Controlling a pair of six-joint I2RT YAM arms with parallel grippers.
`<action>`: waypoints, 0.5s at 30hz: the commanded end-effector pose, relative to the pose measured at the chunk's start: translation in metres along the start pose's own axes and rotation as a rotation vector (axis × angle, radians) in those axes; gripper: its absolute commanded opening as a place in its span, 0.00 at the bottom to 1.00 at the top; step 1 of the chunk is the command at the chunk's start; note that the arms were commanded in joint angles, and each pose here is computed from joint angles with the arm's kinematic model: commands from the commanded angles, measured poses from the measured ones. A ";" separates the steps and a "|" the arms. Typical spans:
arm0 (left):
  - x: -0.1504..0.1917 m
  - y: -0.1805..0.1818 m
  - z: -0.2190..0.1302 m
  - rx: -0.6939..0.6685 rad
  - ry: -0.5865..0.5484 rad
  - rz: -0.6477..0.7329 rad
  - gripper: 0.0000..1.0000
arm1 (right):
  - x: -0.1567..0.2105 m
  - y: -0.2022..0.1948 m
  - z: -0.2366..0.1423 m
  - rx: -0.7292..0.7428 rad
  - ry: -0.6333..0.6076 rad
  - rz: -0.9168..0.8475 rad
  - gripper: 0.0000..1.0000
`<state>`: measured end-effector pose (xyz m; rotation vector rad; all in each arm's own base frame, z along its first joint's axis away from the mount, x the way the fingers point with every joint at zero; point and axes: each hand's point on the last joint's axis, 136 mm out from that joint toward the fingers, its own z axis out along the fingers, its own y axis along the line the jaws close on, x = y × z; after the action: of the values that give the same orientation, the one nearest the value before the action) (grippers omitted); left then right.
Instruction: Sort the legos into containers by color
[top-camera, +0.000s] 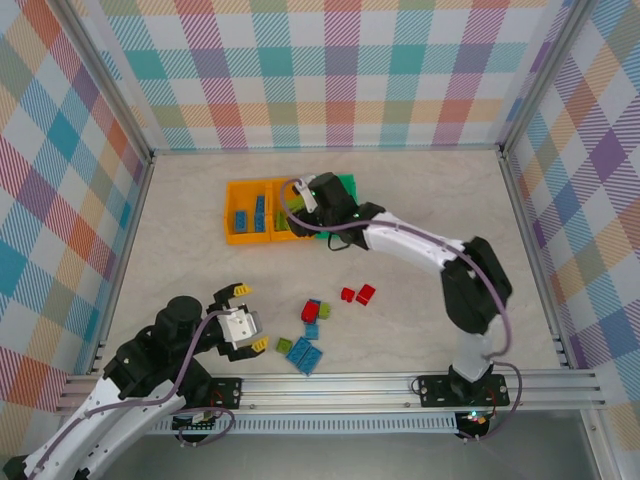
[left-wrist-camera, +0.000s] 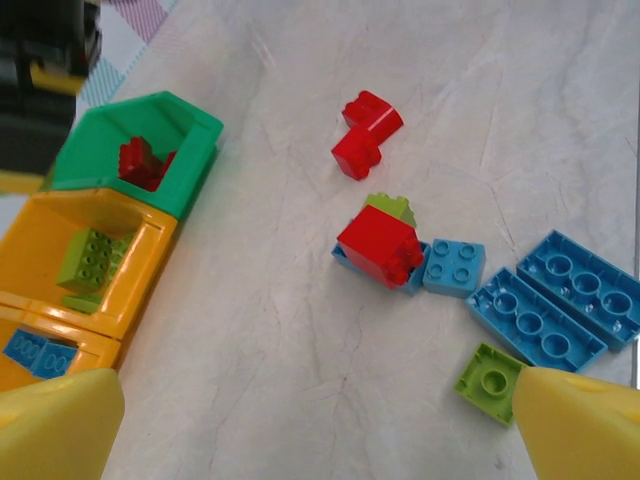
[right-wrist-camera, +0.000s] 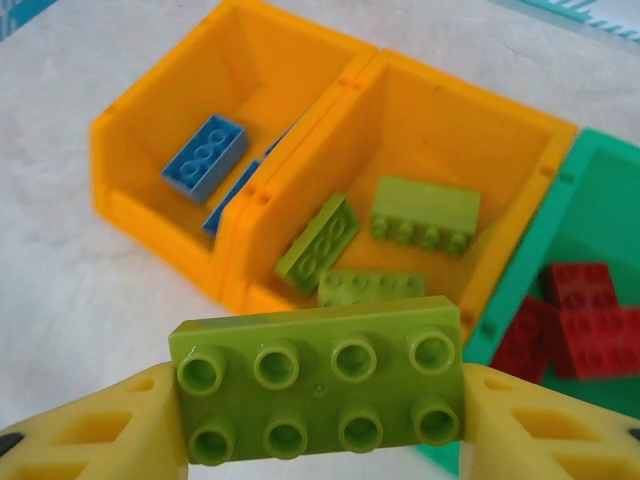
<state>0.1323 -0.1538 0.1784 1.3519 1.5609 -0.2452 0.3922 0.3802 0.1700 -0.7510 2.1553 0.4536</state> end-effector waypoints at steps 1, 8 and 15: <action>-0.003 0.002 0.001 -0.012 -0.031 -0.013 1.00 | -0.021 0.000 0.024 -0.030 -0.023 -0.045 0.62; -0.001 0.000 0.003 -0.007 -0.033 -0.010 1.00 | -0.033 -0.009 0.045 -0.043 -0.004 -0.011 0.84; 0.000 0.001 0.006 -0.013 -0.033 -0.012 1.00 | -0.042 -0.001 -0.015 -0.083 -0.042 0.014 0.86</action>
<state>0.1330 -0.1544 0.1728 1.3445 1.5664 -0.2558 0.4278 0.3971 0.1569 -0.7800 2.1835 0.4851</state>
